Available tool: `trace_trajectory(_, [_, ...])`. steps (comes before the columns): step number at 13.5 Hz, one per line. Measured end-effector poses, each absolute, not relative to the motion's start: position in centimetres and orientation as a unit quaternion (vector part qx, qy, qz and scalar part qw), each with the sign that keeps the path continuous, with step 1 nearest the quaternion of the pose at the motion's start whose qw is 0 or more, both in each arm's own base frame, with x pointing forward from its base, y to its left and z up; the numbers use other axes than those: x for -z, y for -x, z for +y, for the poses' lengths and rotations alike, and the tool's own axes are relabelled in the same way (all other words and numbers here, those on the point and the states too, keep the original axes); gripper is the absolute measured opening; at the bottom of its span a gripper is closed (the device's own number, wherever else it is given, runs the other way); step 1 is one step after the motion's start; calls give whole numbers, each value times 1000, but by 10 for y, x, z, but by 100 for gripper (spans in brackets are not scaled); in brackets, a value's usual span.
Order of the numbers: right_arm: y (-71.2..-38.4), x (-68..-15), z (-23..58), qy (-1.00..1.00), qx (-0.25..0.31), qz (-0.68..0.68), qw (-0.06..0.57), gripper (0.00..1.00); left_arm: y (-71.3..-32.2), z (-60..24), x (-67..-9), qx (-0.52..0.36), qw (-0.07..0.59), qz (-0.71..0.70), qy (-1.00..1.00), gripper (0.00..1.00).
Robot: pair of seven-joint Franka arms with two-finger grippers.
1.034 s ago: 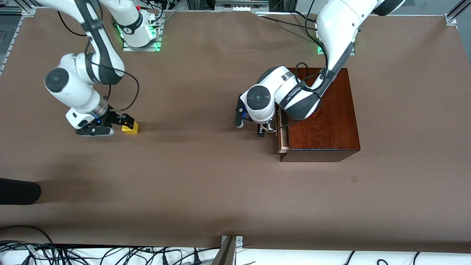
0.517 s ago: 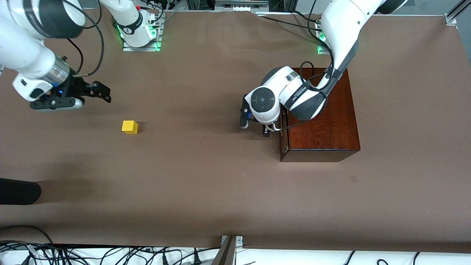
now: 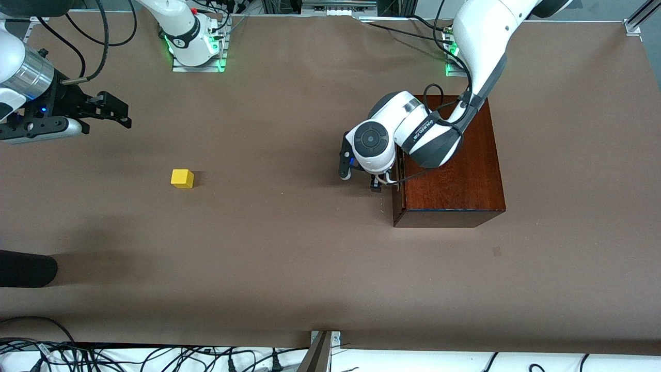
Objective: Open drawer, take yellow block, close drawer
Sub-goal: 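Press the drawer fully closed with the left gripper while the right gripper withdraws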
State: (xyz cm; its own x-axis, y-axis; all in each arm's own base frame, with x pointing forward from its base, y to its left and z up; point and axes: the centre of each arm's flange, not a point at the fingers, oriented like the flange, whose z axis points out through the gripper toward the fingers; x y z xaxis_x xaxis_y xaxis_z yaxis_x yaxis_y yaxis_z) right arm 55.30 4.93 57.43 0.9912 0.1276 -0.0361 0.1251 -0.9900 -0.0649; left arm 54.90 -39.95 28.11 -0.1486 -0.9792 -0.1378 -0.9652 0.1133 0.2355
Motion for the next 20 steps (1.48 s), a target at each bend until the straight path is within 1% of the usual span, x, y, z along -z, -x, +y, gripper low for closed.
trace_trajectory(4, [-561,-563,42,997,-29,-64,14,100,-550,-397,-285,136,25,-745,-653,100])
trace_trajectory(13, [-564,-583,39,998,-11,-65,2,100,-550,-397,-292,134,22,-740,-659,100])
trace_trajectory(17, [-561,-591,38,998,-19,-65,0,100,-547,-407,-329,113,35,-679,-725,100])
trace_trajectory(20, [-561,-591,32,998,-20,-59,0,100,-538,-406,-381,119,35,-594,-795,100])
